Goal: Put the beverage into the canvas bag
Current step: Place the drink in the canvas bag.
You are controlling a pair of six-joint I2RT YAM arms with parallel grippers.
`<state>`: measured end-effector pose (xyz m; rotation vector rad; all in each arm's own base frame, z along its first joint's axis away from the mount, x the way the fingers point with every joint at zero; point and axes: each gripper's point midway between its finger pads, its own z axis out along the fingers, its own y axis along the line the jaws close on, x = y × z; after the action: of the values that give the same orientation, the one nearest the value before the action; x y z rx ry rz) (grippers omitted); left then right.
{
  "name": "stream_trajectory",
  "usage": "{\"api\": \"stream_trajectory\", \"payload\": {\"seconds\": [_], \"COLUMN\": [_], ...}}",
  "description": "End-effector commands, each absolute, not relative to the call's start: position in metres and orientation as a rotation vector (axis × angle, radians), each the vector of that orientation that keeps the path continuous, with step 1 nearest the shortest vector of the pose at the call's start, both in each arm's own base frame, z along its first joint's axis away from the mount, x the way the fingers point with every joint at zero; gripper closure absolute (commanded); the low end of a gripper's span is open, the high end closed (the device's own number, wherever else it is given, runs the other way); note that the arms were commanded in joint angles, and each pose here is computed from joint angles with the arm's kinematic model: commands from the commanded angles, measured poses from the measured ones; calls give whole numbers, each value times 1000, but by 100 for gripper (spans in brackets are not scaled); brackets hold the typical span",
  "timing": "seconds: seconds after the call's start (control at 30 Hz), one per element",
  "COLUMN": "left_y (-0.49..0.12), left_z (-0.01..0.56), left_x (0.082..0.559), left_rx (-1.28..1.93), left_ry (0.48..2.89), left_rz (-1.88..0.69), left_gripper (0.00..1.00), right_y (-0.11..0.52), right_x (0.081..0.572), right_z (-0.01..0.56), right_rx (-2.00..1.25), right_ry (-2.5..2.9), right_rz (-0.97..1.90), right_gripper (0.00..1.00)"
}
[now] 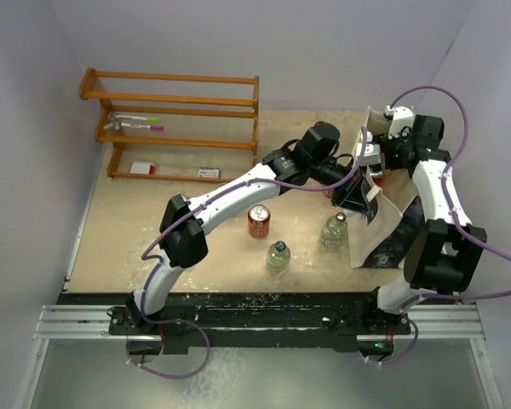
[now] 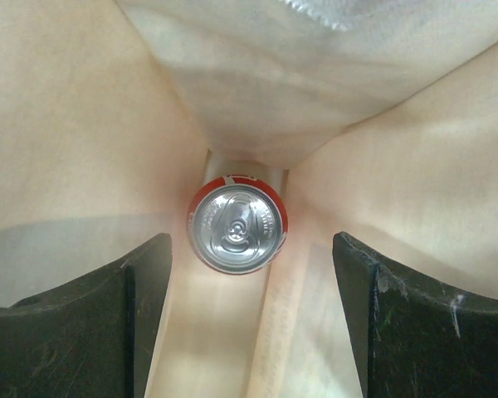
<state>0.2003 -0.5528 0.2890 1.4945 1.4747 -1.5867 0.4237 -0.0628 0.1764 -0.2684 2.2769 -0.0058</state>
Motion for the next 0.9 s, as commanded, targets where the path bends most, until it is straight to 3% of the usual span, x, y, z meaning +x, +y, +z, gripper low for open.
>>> {"api": "stream_trajectory", "payload": {"seconds": [0.0,0.3,0.6,0.87], "left_y": [-548,-547,-540,-516], "left_z": [328,337,349,371], "left_x": [187,189,187,183], "left_rx": [1509,1498,1513,1597], "left_ry": [1337,1325,1301,1186], "left_rz": [-1588,-1565,-1537,-1364], "left_gripper": [100,99,58,19], "right_y": [-62,-52,-44,32], "right_x": [417,405,379,367], "right_z": [207,282,387,409], "right_rx": [-304,-274,-258,-496], "right_ry": [2235,2091,1921,1863], "right_rz": [-45,-37,-68,65], "right_gripper": [20,21,22,23]}}
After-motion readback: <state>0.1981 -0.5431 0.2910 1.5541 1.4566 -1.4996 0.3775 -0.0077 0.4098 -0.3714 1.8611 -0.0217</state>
